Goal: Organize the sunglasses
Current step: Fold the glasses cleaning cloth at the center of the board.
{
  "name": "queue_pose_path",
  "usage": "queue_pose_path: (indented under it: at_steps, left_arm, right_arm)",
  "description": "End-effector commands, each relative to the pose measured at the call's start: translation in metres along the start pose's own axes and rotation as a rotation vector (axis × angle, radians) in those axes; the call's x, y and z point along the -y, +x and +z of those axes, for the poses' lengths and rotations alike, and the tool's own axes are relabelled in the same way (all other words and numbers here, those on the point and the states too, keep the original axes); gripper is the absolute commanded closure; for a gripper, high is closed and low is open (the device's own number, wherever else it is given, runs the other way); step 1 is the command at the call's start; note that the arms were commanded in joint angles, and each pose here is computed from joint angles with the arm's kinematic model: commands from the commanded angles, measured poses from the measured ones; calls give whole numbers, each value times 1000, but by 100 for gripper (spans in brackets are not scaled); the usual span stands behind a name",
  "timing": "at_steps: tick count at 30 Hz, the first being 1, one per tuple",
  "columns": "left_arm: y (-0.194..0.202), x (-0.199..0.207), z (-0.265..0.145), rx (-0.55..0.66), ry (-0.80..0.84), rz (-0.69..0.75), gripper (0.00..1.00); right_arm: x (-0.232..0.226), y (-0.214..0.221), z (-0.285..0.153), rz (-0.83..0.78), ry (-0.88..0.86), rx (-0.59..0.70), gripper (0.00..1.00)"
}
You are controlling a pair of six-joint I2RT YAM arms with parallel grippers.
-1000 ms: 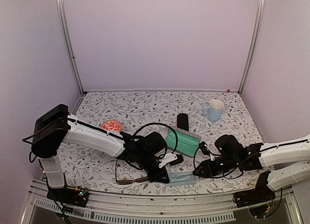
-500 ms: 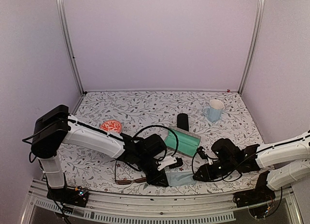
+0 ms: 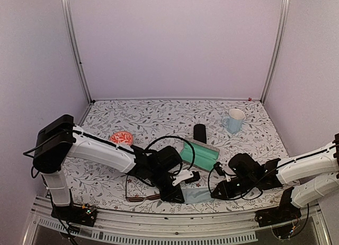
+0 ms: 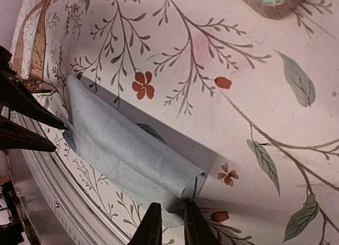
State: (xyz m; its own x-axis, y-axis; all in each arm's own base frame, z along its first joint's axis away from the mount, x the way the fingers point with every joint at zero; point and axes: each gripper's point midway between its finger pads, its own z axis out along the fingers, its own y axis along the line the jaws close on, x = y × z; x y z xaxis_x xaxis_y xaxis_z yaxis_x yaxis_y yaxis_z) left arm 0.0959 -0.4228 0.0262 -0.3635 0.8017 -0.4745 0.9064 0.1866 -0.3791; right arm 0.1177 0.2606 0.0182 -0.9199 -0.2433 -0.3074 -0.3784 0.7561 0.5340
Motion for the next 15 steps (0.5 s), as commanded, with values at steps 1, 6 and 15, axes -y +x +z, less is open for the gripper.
queue_pose_path:
  at_steps: [1, 6, 15]
  left_arm:
    - [-16, 8, -9, 49, -13, 43, 79]
    - [-26, 7, -8, 71, -16, 47, 79]
    - [-37, 2, -4, 91, -31, 52, 79]
  right_arm:
    - [4, 2, 2, 2, 30, -11, 87]
    - [3, 2, 0, 4, 33, -10, 91]
    - [1, 0, -3, 6, 29, 1, 98]
